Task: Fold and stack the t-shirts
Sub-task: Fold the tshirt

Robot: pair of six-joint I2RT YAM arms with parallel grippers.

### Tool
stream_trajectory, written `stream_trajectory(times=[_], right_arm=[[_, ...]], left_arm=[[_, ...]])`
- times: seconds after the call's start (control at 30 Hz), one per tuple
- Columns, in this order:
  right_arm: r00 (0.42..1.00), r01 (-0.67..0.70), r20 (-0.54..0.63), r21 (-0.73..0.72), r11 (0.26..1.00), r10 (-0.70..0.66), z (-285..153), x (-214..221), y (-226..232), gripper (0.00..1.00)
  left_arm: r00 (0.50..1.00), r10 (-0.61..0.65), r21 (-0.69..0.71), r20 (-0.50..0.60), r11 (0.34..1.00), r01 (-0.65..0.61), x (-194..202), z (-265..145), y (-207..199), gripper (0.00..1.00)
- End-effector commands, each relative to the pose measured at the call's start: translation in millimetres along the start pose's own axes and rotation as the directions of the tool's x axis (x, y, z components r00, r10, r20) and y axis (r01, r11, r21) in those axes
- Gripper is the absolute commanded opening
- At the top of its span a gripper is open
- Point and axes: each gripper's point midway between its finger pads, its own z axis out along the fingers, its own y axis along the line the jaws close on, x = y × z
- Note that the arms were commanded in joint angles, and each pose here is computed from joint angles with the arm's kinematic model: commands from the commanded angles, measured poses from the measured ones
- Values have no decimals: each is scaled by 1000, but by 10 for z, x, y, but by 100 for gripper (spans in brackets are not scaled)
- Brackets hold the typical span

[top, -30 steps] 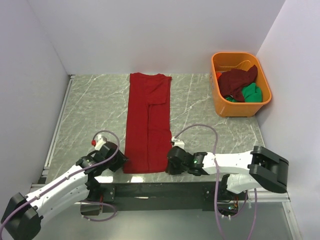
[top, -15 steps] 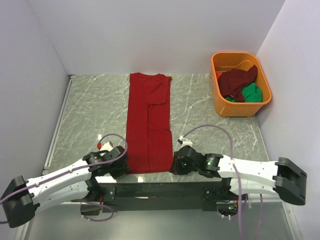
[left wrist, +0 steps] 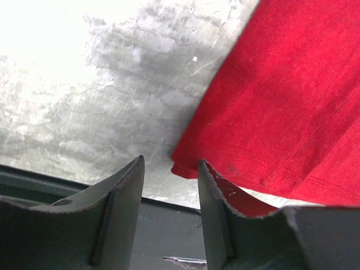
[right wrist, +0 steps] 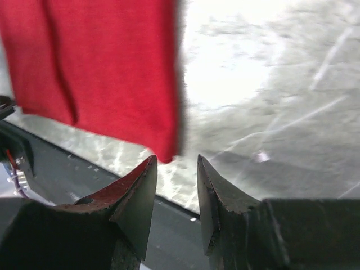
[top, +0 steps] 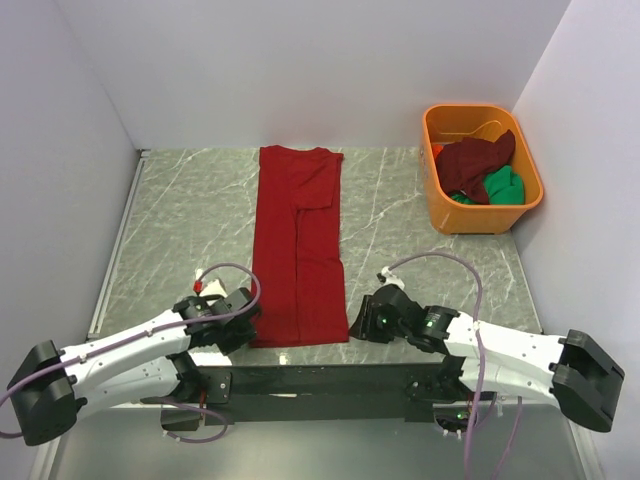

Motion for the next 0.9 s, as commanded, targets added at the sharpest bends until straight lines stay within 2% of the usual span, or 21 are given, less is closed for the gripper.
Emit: stream_trajectory(times=[0.0,0.4,0.6,0.67,0.73,0.83,0.87], right_arm=[[999,-51,-9,-78,996,51,57,-29,115,42],[994,-98,-65,-65,993,93,224,149,-5,41],[991,-119,-72,-55,991,114,271,188,-55,40],[990,-119,-79,-47,992,115,292,205,-68,39],[990,-116,-81,-44,992,112,308,213,-72,38],[992,-98,-84,-12,995,97,327,222,-135,26],[992,-93,-82,-7,996,92,317,218,-145,14]], left_arm=[[999,2,45,42,999,-4,-61,25,-53,48],[1000,-15,71,6,997,14,60,175,43,46],[1000,6,81,5,997,-6,72,205,33,40],[1000,18,82,4,996,-18,78,213,16,33],[1000,27,90,0,996,-27,85,213,-14,21],[998,54,160,-29,986,-48,142,188,-165,1],[997,68,174,-38,983,-60,165,189,-188,1]])
